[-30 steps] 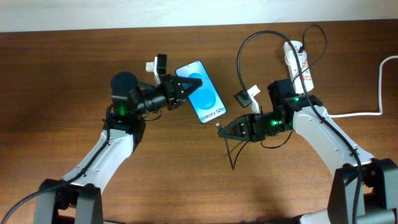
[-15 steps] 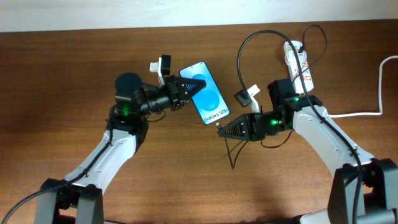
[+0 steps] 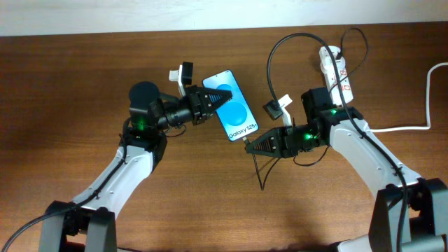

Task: Plug charger to phone and switch on socket
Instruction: 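Align the cable connector with the phone's bottom port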

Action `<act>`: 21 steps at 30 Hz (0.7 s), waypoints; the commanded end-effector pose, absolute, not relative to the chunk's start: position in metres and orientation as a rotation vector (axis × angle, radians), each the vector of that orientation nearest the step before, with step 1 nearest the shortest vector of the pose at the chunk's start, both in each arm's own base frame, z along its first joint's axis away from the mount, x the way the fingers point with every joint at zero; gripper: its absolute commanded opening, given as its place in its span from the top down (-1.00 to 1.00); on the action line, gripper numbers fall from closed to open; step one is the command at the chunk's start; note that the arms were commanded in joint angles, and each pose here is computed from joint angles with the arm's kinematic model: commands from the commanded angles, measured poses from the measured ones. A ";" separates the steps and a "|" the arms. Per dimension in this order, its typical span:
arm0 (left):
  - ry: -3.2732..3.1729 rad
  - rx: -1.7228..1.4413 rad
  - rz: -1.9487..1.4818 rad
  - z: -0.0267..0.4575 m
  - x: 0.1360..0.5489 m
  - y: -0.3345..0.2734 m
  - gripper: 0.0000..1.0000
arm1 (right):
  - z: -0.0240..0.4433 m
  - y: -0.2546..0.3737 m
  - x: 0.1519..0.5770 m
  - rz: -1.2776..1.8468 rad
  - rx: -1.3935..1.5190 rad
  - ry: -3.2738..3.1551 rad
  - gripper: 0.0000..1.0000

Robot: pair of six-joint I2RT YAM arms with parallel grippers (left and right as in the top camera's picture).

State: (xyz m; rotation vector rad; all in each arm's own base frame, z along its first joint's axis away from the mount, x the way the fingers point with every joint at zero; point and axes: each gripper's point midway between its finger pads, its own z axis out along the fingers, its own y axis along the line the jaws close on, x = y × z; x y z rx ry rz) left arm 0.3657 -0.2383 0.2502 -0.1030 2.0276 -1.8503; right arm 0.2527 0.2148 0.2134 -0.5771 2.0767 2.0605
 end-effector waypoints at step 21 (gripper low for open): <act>2.024 0.002 -1.857 0.257 0.357 -0.242 1.00 | 0.219 0.214 0.254 2.072 -0.580 2.046 0.91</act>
